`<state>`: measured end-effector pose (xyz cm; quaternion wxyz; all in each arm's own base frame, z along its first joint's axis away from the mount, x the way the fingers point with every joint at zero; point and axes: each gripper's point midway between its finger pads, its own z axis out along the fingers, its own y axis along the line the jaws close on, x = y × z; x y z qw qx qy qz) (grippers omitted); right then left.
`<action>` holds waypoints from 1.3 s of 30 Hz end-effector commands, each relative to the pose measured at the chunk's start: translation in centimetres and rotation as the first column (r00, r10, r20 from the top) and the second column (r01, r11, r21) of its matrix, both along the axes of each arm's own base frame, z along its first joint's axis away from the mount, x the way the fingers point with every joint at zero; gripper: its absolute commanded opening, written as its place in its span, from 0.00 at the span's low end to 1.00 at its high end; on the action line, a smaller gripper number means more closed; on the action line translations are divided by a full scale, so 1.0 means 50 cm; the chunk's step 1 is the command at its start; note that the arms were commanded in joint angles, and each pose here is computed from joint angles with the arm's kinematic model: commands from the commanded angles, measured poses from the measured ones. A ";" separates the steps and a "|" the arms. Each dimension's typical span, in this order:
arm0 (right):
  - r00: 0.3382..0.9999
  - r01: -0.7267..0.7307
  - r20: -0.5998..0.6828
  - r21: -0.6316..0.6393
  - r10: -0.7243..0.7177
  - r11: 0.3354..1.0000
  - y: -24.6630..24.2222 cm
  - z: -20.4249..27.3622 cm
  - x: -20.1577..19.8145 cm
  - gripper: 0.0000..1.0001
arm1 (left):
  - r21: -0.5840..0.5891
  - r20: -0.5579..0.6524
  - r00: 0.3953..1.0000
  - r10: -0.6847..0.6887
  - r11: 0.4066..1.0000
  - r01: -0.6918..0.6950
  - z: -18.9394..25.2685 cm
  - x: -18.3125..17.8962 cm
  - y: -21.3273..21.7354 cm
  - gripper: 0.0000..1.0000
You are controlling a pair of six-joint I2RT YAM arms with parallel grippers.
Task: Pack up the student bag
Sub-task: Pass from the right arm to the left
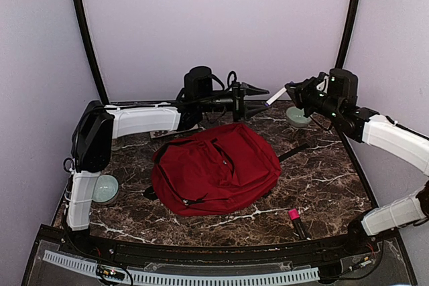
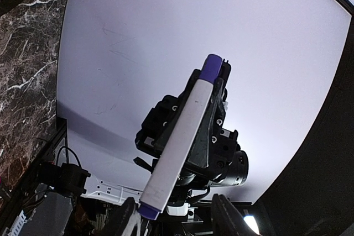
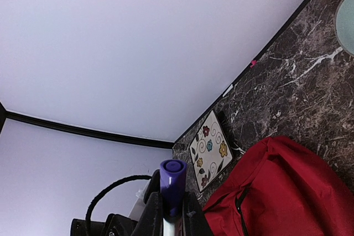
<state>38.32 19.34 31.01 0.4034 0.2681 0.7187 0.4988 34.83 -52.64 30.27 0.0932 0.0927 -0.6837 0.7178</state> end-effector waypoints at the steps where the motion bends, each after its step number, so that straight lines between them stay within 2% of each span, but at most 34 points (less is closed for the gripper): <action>1: 0.999 -0.013 0.039 0.028 0.011 1.000 0.006 0.020 0.005 0.00 | -0.055 -0.012 0.999 0.048 0.997 -0.049 0.027 0.009 -0.003 0.45; 23: 0.998 -0.065 0.027 0.012 0.065 0.998 0.031 -0.001 0.019 0.00 | -0.008 -0.063 0.979 0.194 0.981 -0.195 -0.005 0.060 0.002 0.24; 26: 0.998 -0.056 0.017 0.011 0.055 0.998 0.026 -0.008 0.016 0.00 | -0.010 -0.067 0.974 0.217 0.976 -0.218 -0.002 0.068 0.004 0.18; 31: 0.998 -0.055 -0.009 0.008 0.055 0.998 0.025 -0.023 0.012 0.00 | -0.010 -0.065 0.967 0.246 0.969 -0.247 0.003 0.076 0.008 0.01; 34: 0.999 -0.045 -0.027 0.005 0.045 0.999 0.020 -0.029 0.008 0.00 | -0.018 -0.055 0.964 0.261 0.965 -0.262 0.012 0.080 0.011 0.00; 35: 0.999 -0.040 -0.033 0.002 0.040 0.999 0.017 -0.033 0.007 0.02 | -0.017 -0.055 0.963 0.264 0.964 -0.265 0.011 0.081 0.012 0.00; 39: 0.998 -0.040 -0.041 0.008 0.040 0.999 0.016 -0.039 0.005 0.20 | -0.025 -0.047 0.961 0.273 0.961 -0.274 0.017 0.082 0.014 0.00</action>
